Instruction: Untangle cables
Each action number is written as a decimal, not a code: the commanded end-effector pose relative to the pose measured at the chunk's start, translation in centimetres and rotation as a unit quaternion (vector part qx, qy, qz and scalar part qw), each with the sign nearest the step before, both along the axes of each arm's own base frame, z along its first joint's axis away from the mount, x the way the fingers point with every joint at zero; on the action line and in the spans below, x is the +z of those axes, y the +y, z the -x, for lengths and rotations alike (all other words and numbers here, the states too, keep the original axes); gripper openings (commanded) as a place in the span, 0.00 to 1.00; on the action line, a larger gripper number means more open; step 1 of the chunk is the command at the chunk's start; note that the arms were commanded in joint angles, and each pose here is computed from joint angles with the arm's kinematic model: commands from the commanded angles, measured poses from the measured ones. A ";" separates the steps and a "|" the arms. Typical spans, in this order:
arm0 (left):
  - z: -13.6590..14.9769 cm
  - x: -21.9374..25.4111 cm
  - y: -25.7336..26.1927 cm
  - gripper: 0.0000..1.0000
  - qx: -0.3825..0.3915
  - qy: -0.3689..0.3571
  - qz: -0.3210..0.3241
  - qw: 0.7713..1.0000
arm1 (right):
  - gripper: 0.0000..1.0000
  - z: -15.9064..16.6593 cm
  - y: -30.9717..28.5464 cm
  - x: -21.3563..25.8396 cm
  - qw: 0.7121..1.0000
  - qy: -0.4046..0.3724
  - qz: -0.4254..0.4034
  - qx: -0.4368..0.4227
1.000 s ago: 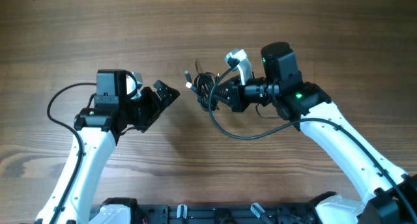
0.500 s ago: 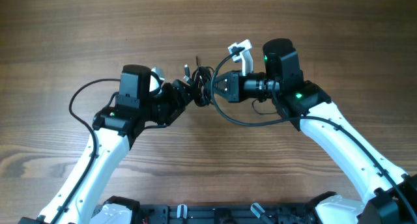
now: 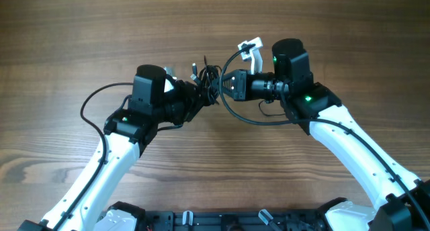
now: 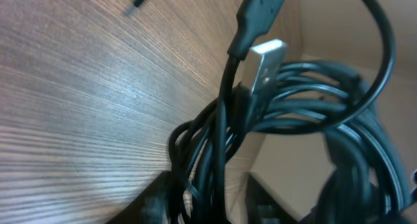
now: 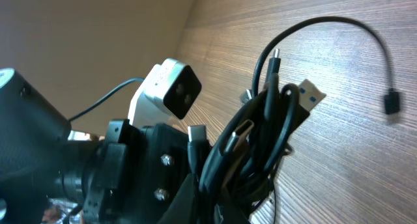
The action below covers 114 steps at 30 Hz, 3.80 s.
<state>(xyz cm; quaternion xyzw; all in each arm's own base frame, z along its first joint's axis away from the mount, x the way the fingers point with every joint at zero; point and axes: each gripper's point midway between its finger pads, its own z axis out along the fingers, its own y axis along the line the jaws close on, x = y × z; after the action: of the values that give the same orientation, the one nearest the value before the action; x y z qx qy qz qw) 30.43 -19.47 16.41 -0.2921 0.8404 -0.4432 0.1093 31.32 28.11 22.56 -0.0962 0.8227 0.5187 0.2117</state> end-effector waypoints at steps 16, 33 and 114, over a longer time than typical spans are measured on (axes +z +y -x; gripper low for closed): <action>-0.5 1.6 3.1 0.04 -0.204 -0.311 -0.271 0.888 | 0.77 -0.1 -5.5 -6.9 0.981 -0.025 0.193 -0.022; 2.3 -0.4 4.4 0.04 -0.336 -0.343 -0.356 0.801 | 0.54 1.4 -0.1 -1.5 0.972 -0.185 0.047 0.136; -1.0 1.3 5.8 0.04 -0.058 -0.209 -0.261 0.941 | 1.00 -0.3 -3.3 -3.6 0.990 -0.062 0.125 -0.003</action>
<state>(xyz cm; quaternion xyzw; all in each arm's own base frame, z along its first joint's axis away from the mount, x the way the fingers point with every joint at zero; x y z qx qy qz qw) 29.63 -16.35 17.78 0.0567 0.8987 -0.2940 0.3204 30.86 26.49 15.54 -0.1621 0.8780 0.4023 0.2022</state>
